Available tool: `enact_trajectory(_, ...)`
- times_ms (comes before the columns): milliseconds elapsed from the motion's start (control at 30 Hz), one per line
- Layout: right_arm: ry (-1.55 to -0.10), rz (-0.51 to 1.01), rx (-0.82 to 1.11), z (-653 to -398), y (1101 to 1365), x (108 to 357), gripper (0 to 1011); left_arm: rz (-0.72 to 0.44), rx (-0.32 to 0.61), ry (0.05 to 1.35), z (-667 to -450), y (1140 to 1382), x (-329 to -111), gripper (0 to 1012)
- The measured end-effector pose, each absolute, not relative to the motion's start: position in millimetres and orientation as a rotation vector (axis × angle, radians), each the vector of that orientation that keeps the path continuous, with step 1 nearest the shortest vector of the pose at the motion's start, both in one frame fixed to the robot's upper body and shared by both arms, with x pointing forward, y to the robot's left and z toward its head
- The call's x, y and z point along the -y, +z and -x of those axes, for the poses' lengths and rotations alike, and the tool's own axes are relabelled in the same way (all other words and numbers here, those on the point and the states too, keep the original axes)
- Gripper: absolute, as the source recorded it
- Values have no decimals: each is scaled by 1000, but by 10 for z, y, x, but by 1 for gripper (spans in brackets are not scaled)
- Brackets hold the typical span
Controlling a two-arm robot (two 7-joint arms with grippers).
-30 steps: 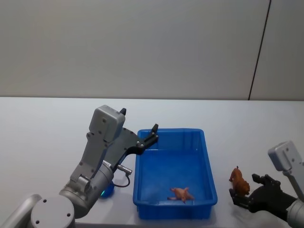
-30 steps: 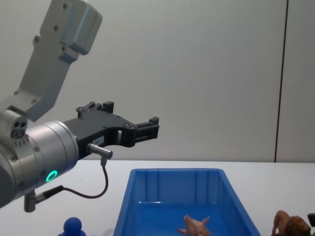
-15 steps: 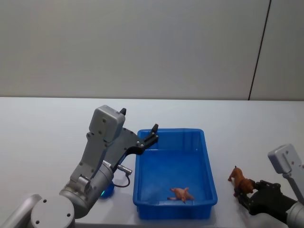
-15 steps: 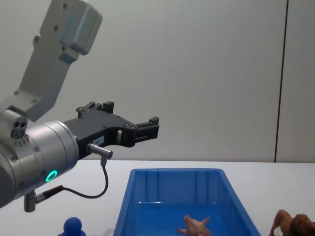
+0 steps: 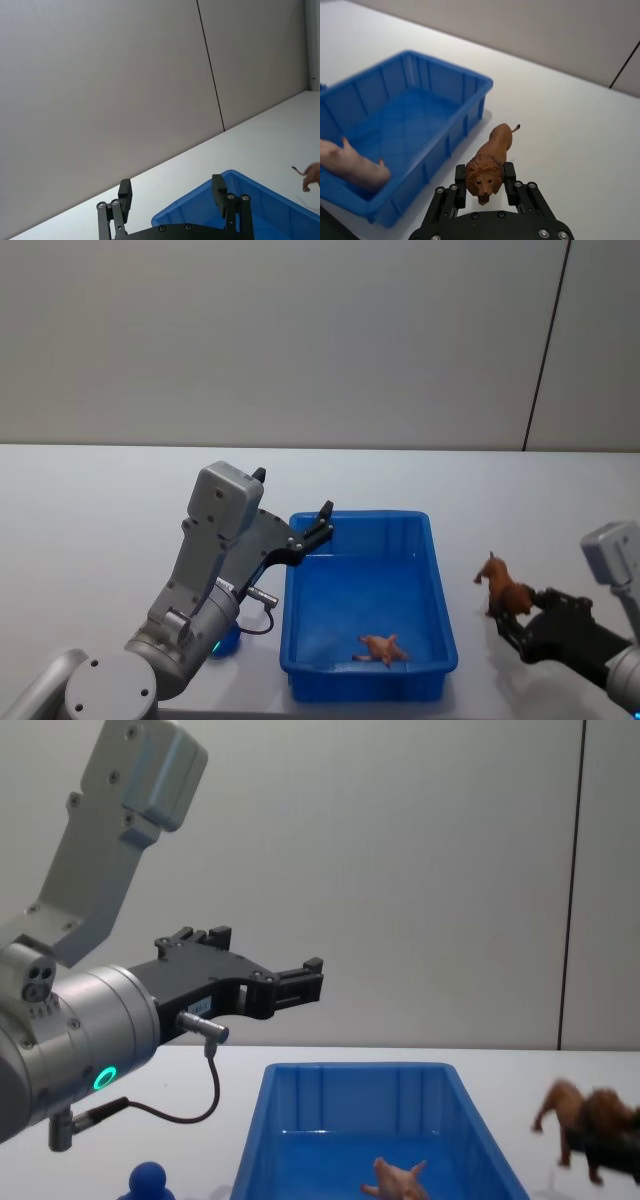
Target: Pick up the two dolls from the table and place them into the box.
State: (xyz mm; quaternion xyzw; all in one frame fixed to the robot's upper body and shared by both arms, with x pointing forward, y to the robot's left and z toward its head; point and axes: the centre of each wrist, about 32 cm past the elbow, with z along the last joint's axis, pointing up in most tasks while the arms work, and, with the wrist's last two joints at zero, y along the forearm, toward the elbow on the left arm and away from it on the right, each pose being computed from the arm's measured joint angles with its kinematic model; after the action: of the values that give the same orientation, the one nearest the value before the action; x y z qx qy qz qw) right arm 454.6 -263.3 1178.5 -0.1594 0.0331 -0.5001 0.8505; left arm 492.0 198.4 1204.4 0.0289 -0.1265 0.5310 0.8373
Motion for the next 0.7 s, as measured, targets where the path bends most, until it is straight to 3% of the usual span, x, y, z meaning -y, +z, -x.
enact_trajectory(333,-1018,202,-9,-4557,12103,2486,424,-61,268,1124,-4920,12044,-1984,1002)
enact_trajectory(700,-960,192,-22,-4622,12301,2229,424,-61,268,1124,-4920,12044,-1984,1002)
